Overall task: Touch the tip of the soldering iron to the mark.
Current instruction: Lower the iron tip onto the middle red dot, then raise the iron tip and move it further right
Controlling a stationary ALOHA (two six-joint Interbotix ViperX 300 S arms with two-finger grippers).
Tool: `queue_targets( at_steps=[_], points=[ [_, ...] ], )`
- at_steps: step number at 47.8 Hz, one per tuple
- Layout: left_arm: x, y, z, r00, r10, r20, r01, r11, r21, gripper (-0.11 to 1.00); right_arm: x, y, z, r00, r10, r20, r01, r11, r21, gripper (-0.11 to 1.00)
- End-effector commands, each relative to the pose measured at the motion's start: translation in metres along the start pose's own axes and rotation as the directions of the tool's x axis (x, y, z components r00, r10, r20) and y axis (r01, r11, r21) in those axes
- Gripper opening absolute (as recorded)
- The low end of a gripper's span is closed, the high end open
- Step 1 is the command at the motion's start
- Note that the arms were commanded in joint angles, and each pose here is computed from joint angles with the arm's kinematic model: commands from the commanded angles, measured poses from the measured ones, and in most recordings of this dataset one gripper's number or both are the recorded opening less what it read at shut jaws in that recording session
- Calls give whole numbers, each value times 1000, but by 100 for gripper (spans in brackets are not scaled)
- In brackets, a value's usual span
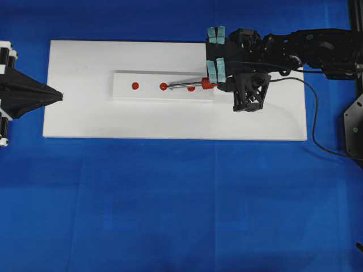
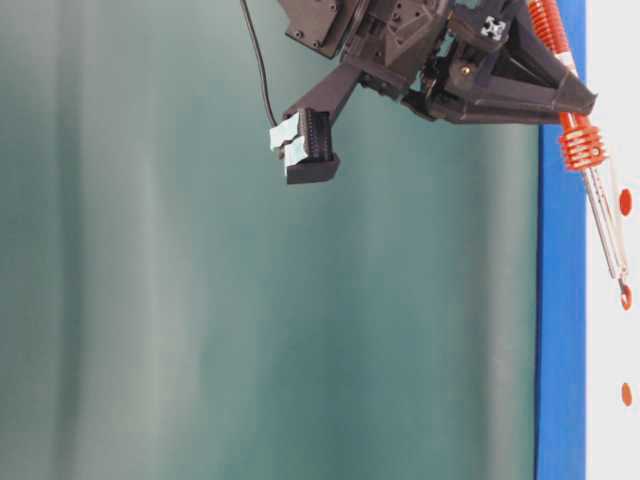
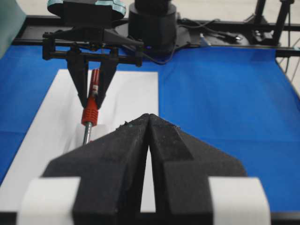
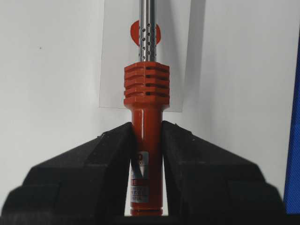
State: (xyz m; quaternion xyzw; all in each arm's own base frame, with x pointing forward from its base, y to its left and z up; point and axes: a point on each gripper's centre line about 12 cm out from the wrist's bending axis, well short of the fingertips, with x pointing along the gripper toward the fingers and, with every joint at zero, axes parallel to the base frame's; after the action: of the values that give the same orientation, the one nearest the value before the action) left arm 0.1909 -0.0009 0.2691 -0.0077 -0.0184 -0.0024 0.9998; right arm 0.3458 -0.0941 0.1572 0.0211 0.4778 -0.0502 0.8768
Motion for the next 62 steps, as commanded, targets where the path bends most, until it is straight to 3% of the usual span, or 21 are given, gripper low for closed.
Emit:
queue_targets(
  at_steps=[1,14,33,48,62],
  points=[
    [1,0,4,1000,1,15,-1,1000,0,0,-6,-3,7,1000,-9,28,9,1000,2,6],
    [1,0,4,1000,1,15,-1,1000,0,0,-32,-2,23,996,-9,86,10,1000,-6,6],
    [1,0,5,1000,1,18,-1,1000,0,0,-97,-1,52,983,-32,183,46,996,-75,6],
    [1,0,5,1000,1,18,-1,1000,0,0,-94,-1,49,985,-32,169,46,996,-78,6],
    [1,0,4,1000,1,17,-1,1000,0,0,-98,1,27,989,-31,145,41,997,-67,6]
  ],
)
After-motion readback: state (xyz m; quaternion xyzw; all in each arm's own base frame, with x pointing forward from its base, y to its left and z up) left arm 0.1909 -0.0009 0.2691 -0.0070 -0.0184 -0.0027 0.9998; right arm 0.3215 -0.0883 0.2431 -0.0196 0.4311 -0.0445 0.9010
